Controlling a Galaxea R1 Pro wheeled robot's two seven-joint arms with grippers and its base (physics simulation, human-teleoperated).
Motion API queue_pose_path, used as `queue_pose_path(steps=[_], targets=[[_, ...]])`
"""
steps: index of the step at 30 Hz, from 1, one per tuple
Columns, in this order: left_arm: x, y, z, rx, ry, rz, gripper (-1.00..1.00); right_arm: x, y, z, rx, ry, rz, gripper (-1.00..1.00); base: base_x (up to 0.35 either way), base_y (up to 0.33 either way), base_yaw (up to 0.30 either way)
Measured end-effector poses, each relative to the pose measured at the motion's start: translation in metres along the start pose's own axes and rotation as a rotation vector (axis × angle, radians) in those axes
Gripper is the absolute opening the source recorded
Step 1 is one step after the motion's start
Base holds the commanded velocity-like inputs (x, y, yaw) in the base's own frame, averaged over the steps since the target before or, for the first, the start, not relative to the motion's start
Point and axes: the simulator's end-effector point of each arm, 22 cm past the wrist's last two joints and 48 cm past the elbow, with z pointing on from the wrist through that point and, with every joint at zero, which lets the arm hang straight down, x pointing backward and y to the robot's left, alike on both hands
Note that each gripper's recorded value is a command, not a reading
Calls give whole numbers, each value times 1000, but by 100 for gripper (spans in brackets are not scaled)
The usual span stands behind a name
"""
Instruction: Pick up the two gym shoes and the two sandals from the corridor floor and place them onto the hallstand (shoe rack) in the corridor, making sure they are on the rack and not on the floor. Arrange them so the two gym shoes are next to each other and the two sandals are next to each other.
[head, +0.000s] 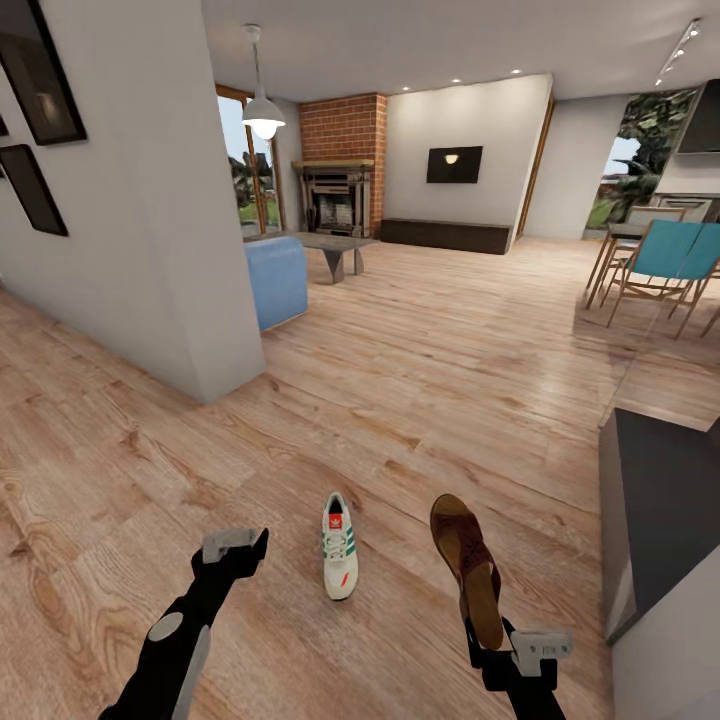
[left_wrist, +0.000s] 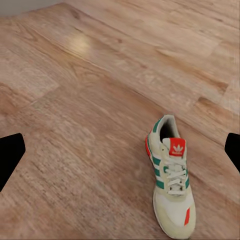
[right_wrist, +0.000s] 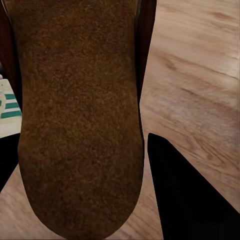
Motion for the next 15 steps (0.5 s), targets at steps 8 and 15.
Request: queue_pose_path(steps=[8, 15], targets=[[-15, -22, 43, -106, 98, -16, 100, 3, -3, 0, 20, 5, -3, -100, 0, 0, 0], [-22, -41, 80, -131, 132, 13, 100, 3, -6, 0, 39, 5, -7, -100, 0, 0, 0]])
